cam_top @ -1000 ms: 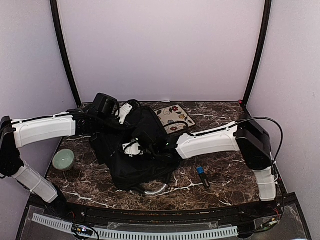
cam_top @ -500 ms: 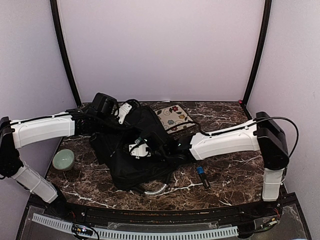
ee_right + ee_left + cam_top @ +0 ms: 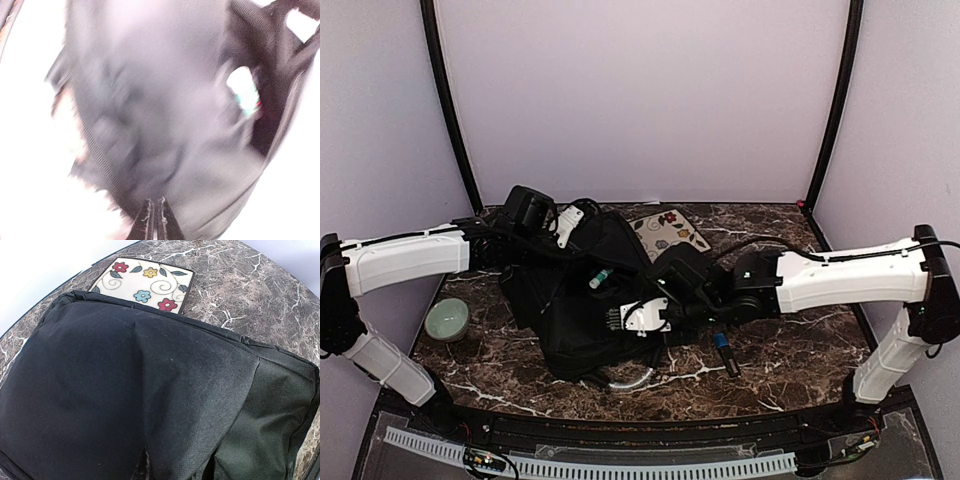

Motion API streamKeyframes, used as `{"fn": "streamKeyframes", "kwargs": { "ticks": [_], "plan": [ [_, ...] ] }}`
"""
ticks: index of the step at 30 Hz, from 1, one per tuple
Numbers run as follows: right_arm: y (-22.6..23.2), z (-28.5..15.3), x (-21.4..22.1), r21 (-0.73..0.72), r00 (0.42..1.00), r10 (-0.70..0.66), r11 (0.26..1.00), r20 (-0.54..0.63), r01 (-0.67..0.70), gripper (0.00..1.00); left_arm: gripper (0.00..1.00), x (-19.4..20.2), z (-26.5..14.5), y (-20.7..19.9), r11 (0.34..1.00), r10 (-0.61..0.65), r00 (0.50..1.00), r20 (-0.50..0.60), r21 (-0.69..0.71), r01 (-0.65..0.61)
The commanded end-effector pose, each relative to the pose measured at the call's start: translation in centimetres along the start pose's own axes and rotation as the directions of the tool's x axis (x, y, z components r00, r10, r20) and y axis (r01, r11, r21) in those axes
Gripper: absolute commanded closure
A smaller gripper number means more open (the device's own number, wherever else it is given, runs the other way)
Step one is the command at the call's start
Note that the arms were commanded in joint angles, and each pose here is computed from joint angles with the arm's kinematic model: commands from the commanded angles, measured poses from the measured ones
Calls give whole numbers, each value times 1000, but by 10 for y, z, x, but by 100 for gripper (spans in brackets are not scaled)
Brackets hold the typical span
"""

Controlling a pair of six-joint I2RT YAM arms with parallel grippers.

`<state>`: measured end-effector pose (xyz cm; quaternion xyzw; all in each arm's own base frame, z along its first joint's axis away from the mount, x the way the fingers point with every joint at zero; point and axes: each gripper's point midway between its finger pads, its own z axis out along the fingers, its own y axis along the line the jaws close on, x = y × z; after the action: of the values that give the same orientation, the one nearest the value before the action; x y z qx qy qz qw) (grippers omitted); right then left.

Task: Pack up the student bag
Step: Adjust the glue stick in the lower front pocket of the bag, then adjust the pen at the center of the board.

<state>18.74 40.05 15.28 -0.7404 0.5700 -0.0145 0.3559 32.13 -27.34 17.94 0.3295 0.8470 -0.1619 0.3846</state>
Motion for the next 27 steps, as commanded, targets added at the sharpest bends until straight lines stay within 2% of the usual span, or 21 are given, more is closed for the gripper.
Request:
{"fn": "streamKeyframes", "kwargs": {
  "ticks": [1,7,13,15,21,24,26,27],
  "plan": [
    [37,-16,69,-170,987,115,976,-115,-133,93,100,-51,-29,-4,1000,17,983,181,20,-21],
    [43,-29,143,-197,930,276,925,-242,-325,88,100,-50,-25,-4,1000,21,985,172,17,-24],
    [62,-36,189,-255,806,449,788,-385,-561,66,100,-48,-22,-4,999,24,986,162,17,-27],
    [71,-35,193,-292,786,467,749,-405,-595,62,100,-47,-21,-4,999,22,987,160,19,-25],
    [73,-27,190,-322,772,479,717,-418,-618,56,100,-46,-20,-4,999,22,988,155,19,-26],
    [74,-19,186,-344,759,491,688,-428,-639,49,100,-47,-21,-4,999,23,987,157,20,-26],
    [76,-13,186,-349,748,493,674,-444,-651,39,100,-47,-22,-4,999,23,987,160,19,-27],
    [75,-10,187,-342,744,496,674,-448,-655,28,100,-48,-23,-3,999,24,986,164,19,-27]
  ]
}}
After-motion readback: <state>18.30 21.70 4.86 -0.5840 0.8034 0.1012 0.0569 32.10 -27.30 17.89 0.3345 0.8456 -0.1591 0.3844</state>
